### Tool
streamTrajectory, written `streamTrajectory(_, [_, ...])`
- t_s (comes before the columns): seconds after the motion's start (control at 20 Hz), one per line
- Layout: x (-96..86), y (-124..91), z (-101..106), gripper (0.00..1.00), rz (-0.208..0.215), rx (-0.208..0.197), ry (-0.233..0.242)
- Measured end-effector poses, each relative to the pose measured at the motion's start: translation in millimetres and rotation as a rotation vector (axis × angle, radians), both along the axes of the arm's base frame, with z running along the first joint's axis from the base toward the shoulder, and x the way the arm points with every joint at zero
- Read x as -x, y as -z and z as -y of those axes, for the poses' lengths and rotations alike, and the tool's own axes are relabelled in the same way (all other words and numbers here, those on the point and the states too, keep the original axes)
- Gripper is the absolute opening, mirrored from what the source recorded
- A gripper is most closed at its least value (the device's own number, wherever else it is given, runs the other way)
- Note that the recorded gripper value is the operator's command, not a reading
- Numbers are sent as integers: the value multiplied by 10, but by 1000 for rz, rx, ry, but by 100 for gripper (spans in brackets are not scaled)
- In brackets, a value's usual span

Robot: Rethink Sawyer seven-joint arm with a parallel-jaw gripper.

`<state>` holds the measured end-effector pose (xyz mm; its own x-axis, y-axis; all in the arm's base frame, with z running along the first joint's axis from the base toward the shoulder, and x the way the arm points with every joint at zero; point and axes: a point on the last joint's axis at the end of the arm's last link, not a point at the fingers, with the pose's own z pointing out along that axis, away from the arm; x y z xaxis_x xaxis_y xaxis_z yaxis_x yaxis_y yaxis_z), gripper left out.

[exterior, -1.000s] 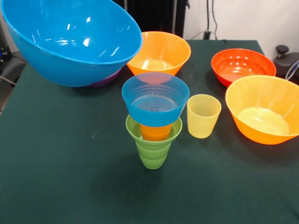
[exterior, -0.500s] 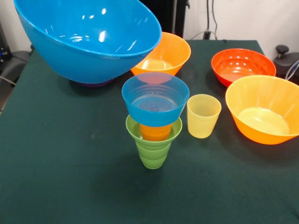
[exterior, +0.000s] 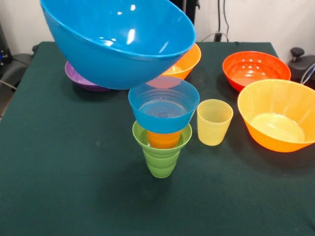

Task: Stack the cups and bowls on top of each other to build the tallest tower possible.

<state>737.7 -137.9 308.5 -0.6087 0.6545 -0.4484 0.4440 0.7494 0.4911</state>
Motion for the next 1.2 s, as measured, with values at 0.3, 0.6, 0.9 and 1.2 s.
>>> streamTrajectory(0.3, [-20, 73, -156, 0, 22, -1, -9])
streamTrajectory(0.6, [-36, 187, -274, 0, 17, -16, -20])
streamTrajectory(0.9, [-28, 295, -325, 0, 3, -41, -28])
streamTrajectory(1.2, [11, 309, -370, 0, 0, -58, -42])
